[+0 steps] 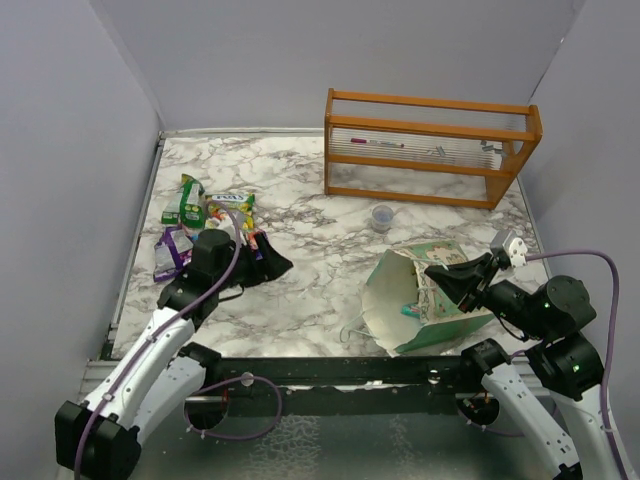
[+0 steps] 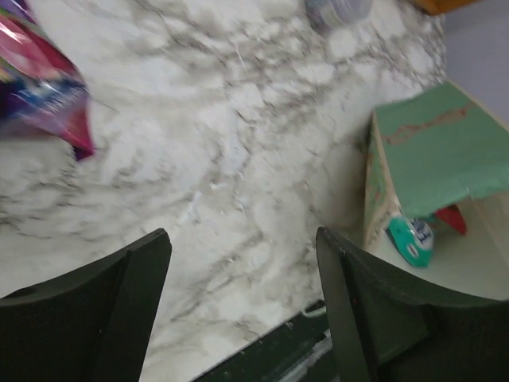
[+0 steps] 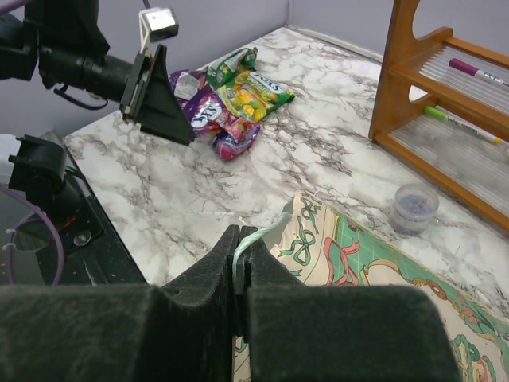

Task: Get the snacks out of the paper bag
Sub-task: Place the snack at the center of the board, then adjust the paper bag at the center of the board.

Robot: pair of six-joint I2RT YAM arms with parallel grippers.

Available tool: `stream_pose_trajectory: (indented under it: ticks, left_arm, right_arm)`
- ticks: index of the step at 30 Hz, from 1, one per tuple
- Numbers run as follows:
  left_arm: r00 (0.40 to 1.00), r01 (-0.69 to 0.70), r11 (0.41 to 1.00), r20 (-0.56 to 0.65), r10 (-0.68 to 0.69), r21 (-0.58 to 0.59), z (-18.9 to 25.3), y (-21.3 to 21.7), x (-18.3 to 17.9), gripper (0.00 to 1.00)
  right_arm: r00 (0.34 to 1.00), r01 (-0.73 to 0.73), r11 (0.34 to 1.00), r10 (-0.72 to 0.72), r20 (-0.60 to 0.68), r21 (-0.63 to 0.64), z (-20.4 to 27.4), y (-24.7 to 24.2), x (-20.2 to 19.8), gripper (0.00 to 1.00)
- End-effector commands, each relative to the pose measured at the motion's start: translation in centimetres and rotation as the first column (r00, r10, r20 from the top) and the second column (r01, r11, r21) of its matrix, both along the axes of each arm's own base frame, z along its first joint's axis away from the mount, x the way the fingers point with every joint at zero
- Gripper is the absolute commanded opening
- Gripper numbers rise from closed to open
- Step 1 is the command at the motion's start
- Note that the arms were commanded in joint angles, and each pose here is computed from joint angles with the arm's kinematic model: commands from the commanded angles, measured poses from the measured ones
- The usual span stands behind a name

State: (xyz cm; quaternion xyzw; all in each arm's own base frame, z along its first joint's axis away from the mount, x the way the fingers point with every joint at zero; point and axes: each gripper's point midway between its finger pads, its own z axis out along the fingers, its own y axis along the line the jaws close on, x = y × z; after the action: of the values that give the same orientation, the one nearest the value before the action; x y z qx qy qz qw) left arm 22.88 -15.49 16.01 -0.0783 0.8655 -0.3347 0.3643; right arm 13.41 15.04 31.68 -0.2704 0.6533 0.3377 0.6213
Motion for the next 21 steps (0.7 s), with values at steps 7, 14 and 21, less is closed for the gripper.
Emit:
stream_pose_trajectory:
  ticks: [7,14,21]
  left_arm:
    - [0.959,0.283,0.932,0.075,-0.274,-0.227,2.7,-11.7,-6.2,0.81]
    - [0.931,0.366,0.919,0.051,-0.362,-0.146,-0.6,-16.8,-10.0,0.83]
    - [0.932,0.360,0.931,-0.028,-0.362,-0.064,-4.8,-19.9,-10.7,0.77]
  right_arm:
    - [1.000,0.020,1.000,-0.021,0.005,0.007,0.2,0.0,0.8,0.02]
    - [1.000,0.023,1.000,-0.023,-0.001,0.006,0.1,0.0,0.9,0.02]
    - [1.000,0.022,1.000,-0.022,-0.001,0.006,0.1,0.0,0.9,0.02]
